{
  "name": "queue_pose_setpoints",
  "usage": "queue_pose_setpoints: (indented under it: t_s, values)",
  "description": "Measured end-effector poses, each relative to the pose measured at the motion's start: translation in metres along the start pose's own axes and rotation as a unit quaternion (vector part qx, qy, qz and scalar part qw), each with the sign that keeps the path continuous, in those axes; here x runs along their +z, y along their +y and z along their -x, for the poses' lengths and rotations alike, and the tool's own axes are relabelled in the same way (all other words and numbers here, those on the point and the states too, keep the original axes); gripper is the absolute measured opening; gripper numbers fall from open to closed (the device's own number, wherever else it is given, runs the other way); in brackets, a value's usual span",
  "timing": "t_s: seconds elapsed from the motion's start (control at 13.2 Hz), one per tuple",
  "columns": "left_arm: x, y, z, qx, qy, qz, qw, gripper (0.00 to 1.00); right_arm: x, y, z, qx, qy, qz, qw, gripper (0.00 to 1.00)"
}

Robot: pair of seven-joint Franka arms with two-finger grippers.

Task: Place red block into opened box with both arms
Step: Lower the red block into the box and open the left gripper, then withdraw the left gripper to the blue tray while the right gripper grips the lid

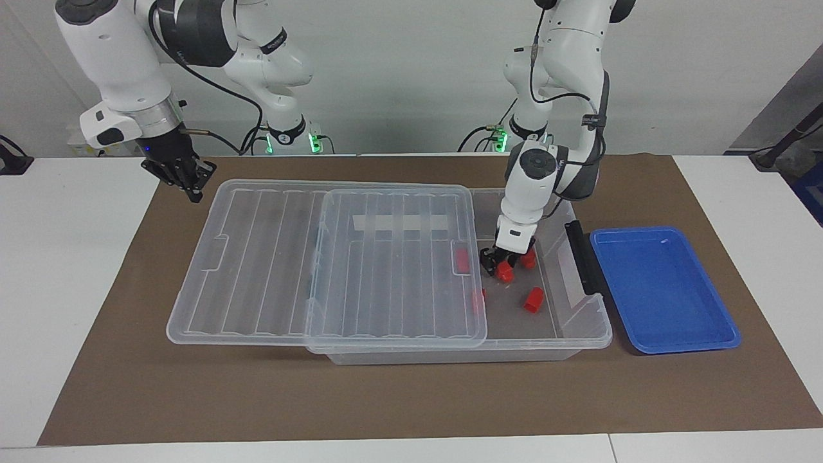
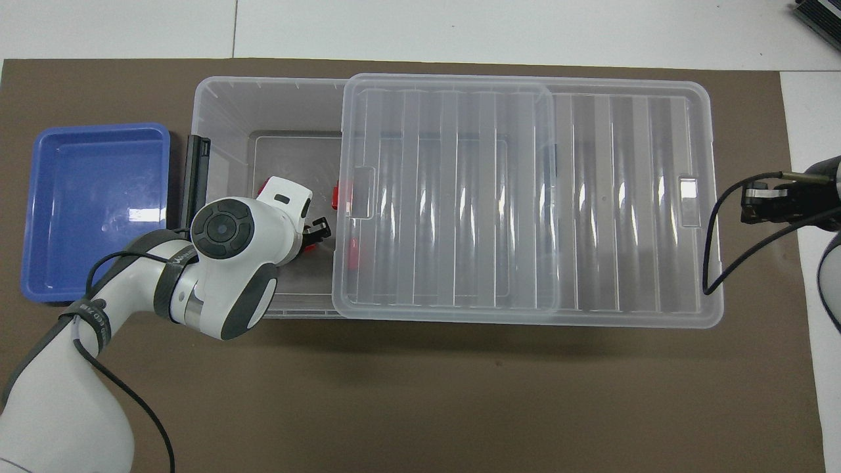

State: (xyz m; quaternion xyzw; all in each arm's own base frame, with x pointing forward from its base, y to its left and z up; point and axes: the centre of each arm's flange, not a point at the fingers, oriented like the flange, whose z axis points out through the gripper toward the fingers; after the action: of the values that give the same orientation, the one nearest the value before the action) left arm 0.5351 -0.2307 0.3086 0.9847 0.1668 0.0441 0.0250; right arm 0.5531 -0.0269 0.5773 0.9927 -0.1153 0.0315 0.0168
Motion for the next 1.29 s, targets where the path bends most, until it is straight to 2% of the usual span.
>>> queue_pose_setpoints:
  t_s: [0.23, 0.38, 0.68, 0.98, 1.06, 1.29]
  values:
    - [-0.03, 0.009, -0.016, -0.003, -0.012, -0.019, 1.0, 0.63, 0.023, 0.025, -0.01, 0.014, 0.026, -0.003, 1.0, 0.01]
    - [-0.061, 0.014, -0.026, -0.007, -0.021, -0.034, 0.999, 0.63, 0.038, 0.041, -0.018, 0.005, 0.031, -0.002, 1.0, 0.01]
    - [-0.15, 0.001, -0.055, -0.003, -0.036, -0.067, 0.997, 0.63, 0.071, 0.052, -0.035, -0.007, 0.034, -0.003, 0.999, 0.01]
    - [-0.231, -0.064, -0.091, 0.054, -0.048, -0.077, 0.994, 0.65, 0.091, 0.047, -0.044, -0.01, 0.036, -0.004, 0.999, 0.01]
    - [-0.246, -0.084, -0.096, 0.067, -0.049, -0.078, 0.994, 0.68, 0.094, 0.045, -0.044, -0.012, 0.033, -0.005, 0.999, 0.01]
    - [-0.286, -0.147, -0.104, 0.126, -0.055, -0.08, 0.987, 0.69, 0.099, 0.028, -0.043, -0.027, 0.029, -0.006, 0.999, 0.01]
